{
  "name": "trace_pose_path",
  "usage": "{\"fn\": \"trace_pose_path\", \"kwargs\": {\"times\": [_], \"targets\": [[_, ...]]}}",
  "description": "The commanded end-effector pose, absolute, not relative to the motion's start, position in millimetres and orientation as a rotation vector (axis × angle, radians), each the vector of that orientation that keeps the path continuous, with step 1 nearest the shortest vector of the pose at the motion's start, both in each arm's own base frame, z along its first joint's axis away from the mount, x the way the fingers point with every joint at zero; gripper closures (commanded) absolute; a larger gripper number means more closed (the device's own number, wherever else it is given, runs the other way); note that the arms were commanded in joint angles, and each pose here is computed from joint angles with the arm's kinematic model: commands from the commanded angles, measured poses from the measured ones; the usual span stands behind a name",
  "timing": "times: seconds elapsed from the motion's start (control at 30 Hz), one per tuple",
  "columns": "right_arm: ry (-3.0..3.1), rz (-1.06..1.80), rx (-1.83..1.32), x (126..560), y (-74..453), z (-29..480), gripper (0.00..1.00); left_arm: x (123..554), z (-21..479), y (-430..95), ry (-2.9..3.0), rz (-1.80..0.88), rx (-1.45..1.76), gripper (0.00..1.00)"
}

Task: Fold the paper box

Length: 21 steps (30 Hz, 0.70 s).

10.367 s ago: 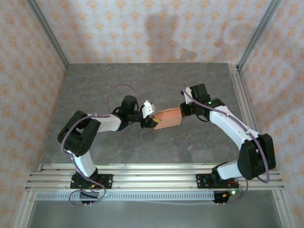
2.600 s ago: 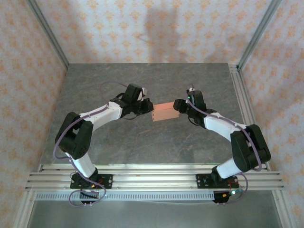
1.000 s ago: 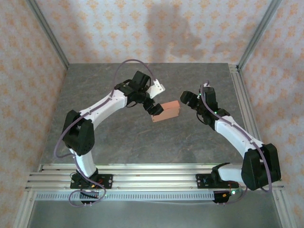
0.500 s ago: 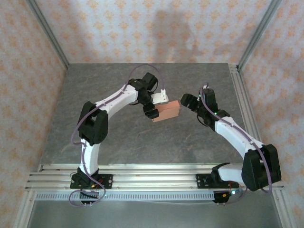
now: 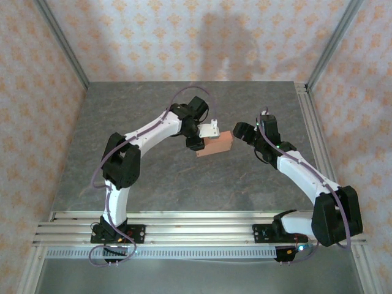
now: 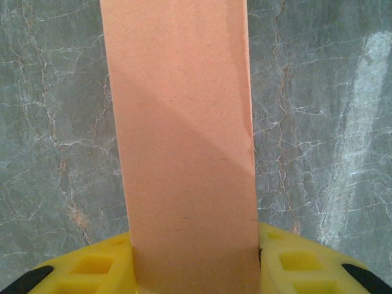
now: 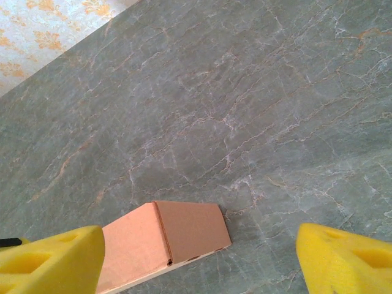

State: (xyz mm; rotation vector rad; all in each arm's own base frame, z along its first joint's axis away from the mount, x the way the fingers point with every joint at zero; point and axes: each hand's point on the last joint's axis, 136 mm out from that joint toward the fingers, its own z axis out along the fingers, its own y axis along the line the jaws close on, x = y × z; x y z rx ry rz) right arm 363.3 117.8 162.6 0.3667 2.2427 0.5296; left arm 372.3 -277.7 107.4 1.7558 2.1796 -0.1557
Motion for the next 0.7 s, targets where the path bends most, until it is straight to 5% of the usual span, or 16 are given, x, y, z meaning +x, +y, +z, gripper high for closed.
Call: {"fn": "trace_pose_path", "kwargs": {"times": [0.0, 0.4, 0.67], "targets": [[2.247, 0.487, 0.369, 360.9, 111.0, 159.6, 0.19, 382.6, 120.5, -265.1, 2.134, 0.042, 1.716, 0.58], [2.253, 0.467, 0.383, 362.2, 107.0, 151.3, 0.19, 412.5, 111.4, -256.2, 1.823, 0.677, 1.57, 0.5], [2.224, 0.444, 0.41, 363.9, 97.4, 156.5, 0.18, 402.4, 110.7, -257.7, 1.881, 0.58, 1.512, 0.08]]}}
